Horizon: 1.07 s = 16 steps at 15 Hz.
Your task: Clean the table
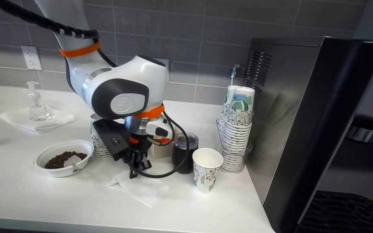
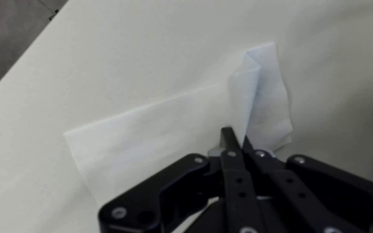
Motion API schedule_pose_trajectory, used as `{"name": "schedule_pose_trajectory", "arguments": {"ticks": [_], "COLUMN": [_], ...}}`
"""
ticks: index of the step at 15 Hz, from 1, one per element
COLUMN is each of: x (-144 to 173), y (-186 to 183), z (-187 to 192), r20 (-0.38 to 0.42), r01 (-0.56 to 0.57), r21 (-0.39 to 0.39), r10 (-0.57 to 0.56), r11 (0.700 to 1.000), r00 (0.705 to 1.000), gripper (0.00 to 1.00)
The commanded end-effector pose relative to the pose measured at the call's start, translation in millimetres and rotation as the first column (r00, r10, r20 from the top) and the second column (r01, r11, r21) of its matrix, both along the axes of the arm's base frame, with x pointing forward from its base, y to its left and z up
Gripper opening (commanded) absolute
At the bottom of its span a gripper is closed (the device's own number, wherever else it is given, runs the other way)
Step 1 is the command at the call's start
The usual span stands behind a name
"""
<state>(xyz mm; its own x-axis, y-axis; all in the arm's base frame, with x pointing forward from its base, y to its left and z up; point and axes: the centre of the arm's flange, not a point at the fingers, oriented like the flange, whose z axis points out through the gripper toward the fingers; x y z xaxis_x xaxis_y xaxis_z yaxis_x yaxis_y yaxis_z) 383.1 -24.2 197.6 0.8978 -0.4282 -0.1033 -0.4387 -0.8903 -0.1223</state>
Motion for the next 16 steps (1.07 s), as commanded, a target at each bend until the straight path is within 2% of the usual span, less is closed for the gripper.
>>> {"name": "schedule_pose_trajectory", "arguments": {"ticks": [1,3,5,8,11,14,16], "x": [-27,-34,-41,-43,-40,-35,-30], "y": [8,3,-10,-39,-68,-82,-77], "z": [2,-1,-5,-10,-13,-12,-10], "r20": [-0.041,-0.116,-0.181,-0.19,-0.139,-0.065,-0.012], "r01": [-0.094,-0.085,-0.023,0.079,0.168,0.228,0.227], "r21": [0.07,0.054,-0.008,-0.11,-0.14,-0.105,-0.064], "r10": [0.097,0.091,0.022,-0.099,-0.187,-0.235,-0.228], "r11": [0.993,0.995,1.0,0.991,0.976,0.968,0.972], "r00": [0.994,0.989,0.983,0.977,0.972,0.97,0.974], "gripper": [0.0,0.0,0.0,0.0,0.0,0.0,0.0]}}
